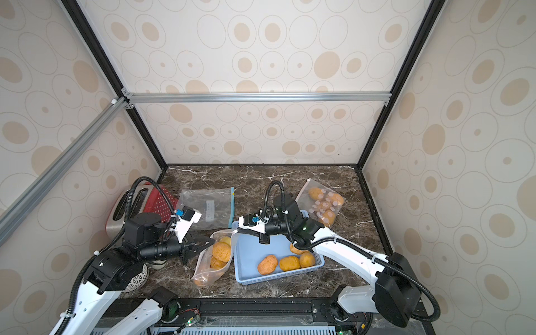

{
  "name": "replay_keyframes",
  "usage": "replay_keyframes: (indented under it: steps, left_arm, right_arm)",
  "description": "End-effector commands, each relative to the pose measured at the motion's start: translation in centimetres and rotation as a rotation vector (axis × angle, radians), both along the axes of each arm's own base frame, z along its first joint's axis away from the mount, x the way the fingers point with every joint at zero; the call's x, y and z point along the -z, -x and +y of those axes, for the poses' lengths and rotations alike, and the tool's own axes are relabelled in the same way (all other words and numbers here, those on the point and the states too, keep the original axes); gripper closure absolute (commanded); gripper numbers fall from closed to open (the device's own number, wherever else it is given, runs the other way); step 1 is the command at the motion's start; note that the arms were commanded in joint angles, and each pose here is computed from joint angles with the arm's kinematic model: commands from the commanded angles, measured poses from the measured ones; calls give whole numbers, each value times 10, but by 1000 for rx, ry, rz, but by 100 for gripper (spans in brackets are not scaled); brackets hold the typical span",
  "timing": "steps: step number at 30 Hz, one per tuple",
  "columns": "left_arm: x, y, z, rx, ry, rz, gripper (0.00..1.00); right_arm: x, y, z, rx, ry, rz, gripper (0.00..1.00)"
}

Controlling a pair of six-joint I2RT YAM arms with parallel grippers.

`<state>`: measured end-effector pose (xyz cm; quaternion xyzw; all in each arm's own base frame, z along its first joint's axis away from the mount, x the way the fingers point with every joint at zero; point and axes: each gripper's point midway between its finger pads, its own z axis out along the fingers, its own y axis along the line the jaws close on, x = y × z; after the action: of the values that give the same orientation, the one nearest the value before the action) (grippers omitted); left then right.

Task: Put the potatoes into a zipper bag and zip it
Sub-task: Pick up the zipper food storage bag at the center of the board, then zip the zipper on the zipper food storage bag.

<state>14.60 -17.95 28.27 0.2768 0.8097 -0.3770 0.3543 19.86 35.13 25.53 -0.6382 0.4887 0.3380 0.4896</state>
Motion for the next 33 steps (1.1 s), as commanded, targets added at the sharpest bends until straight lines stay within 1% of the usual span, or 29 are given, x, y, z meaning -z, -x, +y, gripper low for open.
replay_keyframes:
  steps: [1, 2, 5, 6, 7, 8, 9, 10, 11, 13, 15, 17, 19, 22, 24, 25, 26, 30, 31, 33]
  left_arm:
    - [-26, 5, 0, 24, 26, -89, 100]
    - [-26, 4, 1, 18, 24, -92, 100]
    - [-28, -5, 7, -36, -1, -113, 100]
    - [-30, -11, 11, -76, -20, -129, 88]
    - [-35, -18, 16, -117, -36, -147, 71]
    - [-47, -29, 23, -182, -55, -175, 54]
    - [-66, -39, 29, -242, -64, -201, 42]
    - [-83, -47, 33, -280, -74, -224, 36]
    - [-105, -53, 35, -303, -79, -265, 32]
    - [-137, -62, 33, -300, -80, -339, 23]
    - [-155, -70, 26, -270, -76, -401, 21]
    - [-159, -74, 9, -186, -53, -413, 21]
    - [-157, -73, -10, -83, -10, -412, 22]
    - [-142, -82, -30, -5, 28, -393, 23]
    - [-127, -98, -35, -25, 25, -385, 23]
    - [-123, -105, -37, -35, 28, -392, 23]
    - [-116, -109, -42, -18, 34, -392, 23]
    - [-97, -113, -62, 77, 49, -404, 23]
    - [-91, -113, -67, 106, 47, -403, 22]
    - [-82, -119, -75, 123, 46, -379, 23]
  right_arm:
    - [-17, 0, -3, 3, -30, -65, 95]
    - [-22, 1, -5, 12, -39, -77, 99]
    - [-34, -1, -12, 62, -58, -102, 100]
    - [-40, -1, -15, 77, -63, -106, 100]
    - [-45, -2, -18, 98, -61, -104, 100]
    - [-53, -4, -21, 140, -63, -93, 100]
    - [-61, -7, -24, 189, -63, -86, 100]
    - [-69, -7, -27, 214, -69, -85, 100]
    - [-76, -5, -31, 234, -78, -88, 100]
    - [-88, -3, -39, 277, -88, -76, 100]
    - [-97, 1, -48, 309, -70, -54, 100]
    - [-101, 1, -57, 353, -36, -15, 100]
    - [-97, -6, -68, 437, 32, 38, 100]
    - [-86, -20, -85, 584, 117, 111, 100]
    - [-74, -26, -92, 660, 176, 181, 100]
    - [-68, -25, -93, 668, 204, 213, 100]
    - [-61, -23, -93, 669, 234, 249, 100]
    - [-40, -17, -91, 671, 307, 372, 100]
    - [-38, -18, -91, 688, 314, 395, 100]
    - [-35, -24, -96, 746, 339, 417, 100]
